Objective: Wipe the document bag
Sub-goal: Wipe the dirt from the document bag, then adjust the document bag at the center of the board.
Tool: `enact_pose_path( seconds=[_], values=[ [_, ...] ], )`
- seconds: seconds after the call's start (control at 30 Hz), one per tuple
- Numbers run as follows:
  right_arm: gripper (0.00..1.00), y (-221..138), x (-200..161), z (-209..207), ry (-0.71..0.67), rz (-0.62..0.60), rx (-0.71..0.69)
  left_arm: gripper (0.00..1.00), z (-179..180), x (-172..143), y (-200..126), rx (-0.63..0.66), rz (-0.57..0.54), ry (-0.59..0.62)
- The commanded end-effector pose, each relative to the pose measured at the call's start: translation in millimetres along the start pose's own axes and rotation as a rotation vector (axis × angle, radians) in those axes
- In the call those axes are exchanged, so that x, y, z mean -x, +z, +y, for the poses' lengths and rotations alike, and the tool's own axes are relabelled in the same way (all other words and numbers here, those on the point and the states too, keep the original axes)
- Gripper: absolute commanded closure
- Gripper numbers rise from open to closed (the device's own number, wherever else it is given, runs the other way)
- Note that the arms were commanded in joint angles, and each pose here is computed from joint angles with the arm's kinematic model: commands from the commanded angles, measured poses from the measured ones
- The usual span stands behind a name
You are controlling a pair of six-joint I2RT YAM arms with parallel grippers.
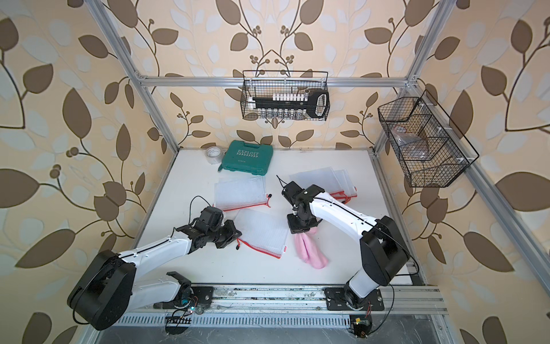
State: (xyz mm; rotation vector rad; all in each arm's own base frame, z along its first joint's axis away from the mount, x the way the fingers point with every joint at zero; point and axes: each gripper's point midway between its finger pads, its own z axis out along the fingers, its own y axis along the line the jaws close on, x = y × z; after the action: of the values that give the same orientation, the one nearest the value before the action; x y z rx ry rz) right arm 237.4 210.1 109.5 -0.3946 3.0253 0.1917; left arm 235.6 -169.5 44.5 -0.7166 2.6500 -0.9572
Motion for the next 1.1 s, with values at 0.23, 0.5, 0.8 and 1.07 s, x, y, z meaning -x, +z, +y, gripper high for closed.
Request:
enact_pose_path(
  seconds=[0.23,0.5,0.8,1.07],
  values=[
    [1.00,60,31,191,-0.160,0.136,0.536,1.00,-11,3,-8,-0.014,-0.002,0.036],
    [1.00,112,-19,33,0.038,0.256,0.116,1.00,-8,17,-33,-0.034,-0.051,0.006],
    [1.00,35,-41,-57,0.073,0.133,-0.136,1.00,-27,44,-109,0.038,-0.137,0.142],
    [1.00,34,-40,-50,0.104,0.111,-0.065,1.00,-59,73,-212,0.272,-0.322,0.418]
  ],
)
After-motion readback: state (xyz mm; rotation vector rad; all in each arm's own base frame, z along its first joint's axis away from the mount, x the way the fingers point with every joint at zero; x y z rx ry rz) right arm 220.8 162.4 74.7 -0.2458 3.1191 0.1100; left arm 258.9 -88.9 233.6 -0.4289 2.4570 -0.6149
